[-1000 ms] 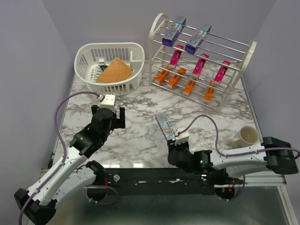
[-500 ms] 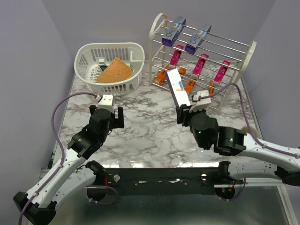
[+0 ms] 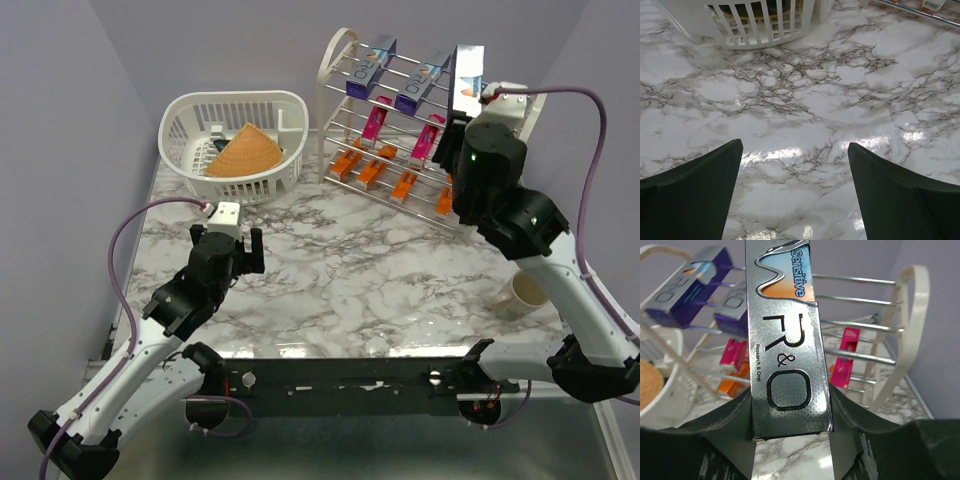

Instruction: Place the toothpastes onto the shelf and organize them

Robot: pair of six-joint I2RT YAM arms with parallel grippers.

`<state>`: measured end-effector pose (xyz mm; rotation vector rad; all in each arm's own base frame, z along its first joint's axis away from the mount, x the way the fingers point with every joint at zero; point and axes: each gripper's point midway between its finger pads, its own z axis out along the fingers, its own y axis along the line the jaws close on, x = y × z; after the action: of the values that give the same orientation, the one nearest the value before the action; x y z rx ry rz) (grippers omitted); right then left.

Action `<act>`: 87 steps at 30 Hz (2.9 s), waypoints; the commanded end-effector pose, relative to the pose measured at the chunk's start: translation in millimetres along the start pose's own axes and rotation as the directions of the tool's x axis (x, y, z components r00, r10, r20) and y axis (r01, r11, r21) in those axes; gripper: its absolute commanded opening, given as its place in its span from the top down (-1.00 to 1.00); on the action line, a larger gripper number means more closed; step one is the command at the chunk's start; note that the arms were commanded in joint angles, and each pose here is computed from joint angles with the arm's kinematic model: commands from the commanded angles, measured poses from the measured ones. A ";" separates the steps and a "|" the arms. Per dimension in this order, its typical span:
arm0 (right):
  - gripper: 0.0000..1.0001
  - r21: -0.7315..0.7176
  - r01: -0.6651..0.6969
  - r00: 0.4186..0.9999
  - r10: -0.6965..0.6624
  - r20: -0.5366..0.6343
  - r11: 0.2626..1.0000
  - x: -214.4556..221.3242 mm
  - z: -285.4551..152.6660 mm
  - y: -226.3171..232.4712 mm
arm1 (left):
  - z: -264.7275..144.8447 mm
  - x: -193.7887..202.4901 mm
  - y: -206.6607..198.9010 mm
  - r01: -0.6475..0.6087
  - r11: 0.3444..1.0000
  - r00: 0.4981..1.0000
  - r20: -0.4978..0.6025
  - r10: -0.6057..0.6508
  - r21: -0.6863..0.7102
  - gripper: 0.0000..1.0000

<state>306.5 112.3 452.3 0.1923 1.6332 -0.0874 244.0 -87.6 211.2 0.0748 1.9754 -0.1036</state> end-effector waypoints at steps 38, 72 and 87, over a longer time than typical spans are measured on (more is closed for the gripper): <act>-0.27 0.281 -0.007 0.971 0.073 -0.226 0.960 53.0 149.4 -50.7 | 3.9 1.1 -3.3 0.039 0.998 0.999 -0.010 -0.039 0.041 -0.98; -1.00 -0.062 -0.213 0.948 0.222 0.227 0.975 60.9 -78.4 -145.9 | -83.8 -59.2 99.2 0.375 0.902 0.842 0.484 -0.237 -0.212 -0.98; -1.00 -0.111 -0.218 0.913 0.243 0.328 0.970 118.6 -131.3 -178.3 | -146.3 -64.5 137.0 0.550 0.826 0.622 0.720 -0.308 -0.123 -0.98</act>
<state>149.1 -28.3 350.2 0.3210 1.2813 0.1271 165.7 44.9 319.2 -0.5273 1.2974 -0.1049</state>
